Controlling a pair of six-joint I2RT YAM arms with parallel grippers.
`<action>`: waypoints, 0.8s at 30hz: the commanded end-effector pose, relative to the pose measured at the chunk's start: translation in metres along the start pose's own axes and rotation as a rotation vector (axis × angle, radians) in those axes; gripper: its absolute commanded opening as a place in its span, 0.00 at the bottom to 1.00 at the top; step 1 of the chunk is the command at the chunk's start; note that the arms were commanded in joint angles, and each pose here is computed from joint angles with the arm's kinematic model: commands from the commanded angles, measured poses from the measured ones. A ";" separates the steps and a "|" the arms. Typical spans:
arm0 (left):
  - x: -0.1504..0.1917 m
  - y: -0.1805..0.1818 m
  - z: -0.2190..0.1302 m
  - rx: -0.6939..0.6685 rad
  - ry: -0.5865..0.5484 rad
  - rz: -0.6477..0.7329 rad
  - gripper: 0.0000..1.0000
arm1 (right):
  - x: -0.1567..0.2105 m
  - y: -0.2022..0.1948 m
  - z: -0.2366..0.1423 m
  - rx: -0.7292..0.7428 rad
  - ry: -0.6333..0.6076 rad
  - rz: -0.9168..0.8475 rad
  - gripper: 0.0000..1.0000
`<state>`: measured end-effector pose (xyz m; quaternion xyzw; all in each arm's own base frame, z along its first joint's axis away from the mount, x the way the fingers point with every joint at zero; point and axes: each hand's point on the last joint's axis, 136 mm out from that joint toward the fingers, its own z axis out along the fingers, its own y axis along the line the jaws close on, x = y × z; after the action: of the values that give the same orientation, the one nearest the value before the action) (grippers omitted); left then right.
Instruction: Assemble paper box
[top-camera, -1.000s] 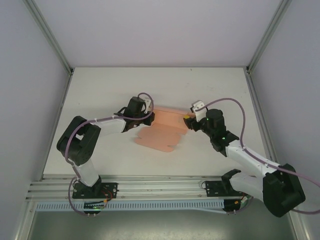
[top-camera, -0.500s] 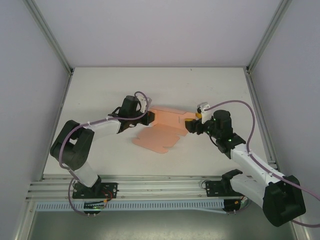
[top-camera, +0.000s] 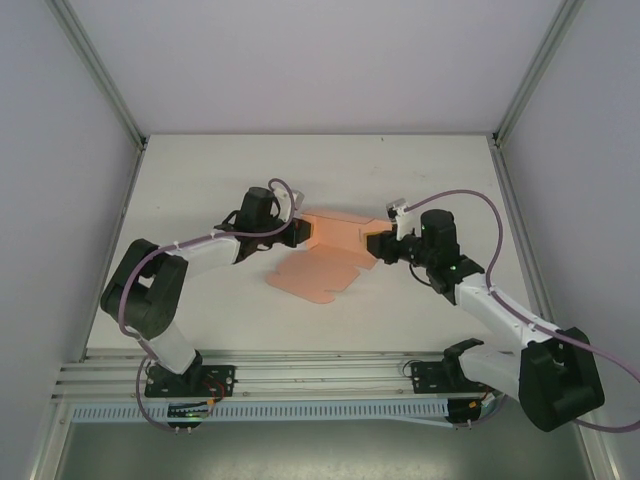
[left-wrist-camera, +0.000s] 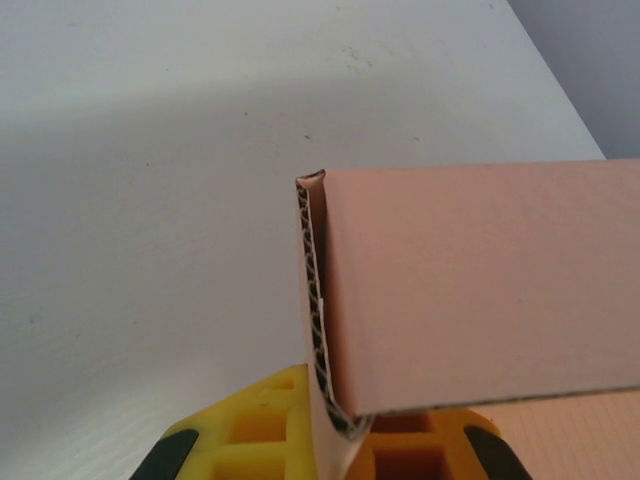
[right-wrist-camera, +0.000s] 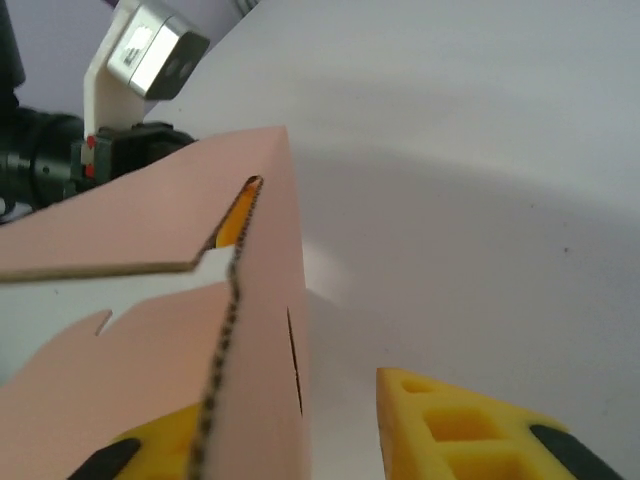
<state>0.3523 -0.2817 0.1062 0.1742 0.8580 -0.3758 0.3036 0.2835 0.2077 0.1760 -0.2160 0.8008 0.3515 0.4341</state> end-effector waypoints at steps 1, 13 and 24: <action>-0.007 -0.014 0.001 0.069 -0.005 0.041 0.00 | -0.020 0.009 0.000 -0.044 -0.050 0.003 0.12; -0.006 -0.036 -0.003 0.236 -0.017 0.075 0.18 | -0.021 0.027 -0.003 -0.145 -0.051 -0.047 0.00; 0.001 -0.054 -0.019 0.405 -0.041 0.163 0.28 | -0.024 0.050 -0.012 -0.268 -0.040 -0.075 0.00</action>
<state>0.3401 -0.2828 0.1163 0.2162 0.8073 -0.4568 0.3048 0.2638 0.2239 0.1917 -0.2626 0.7635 0.4178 0.4166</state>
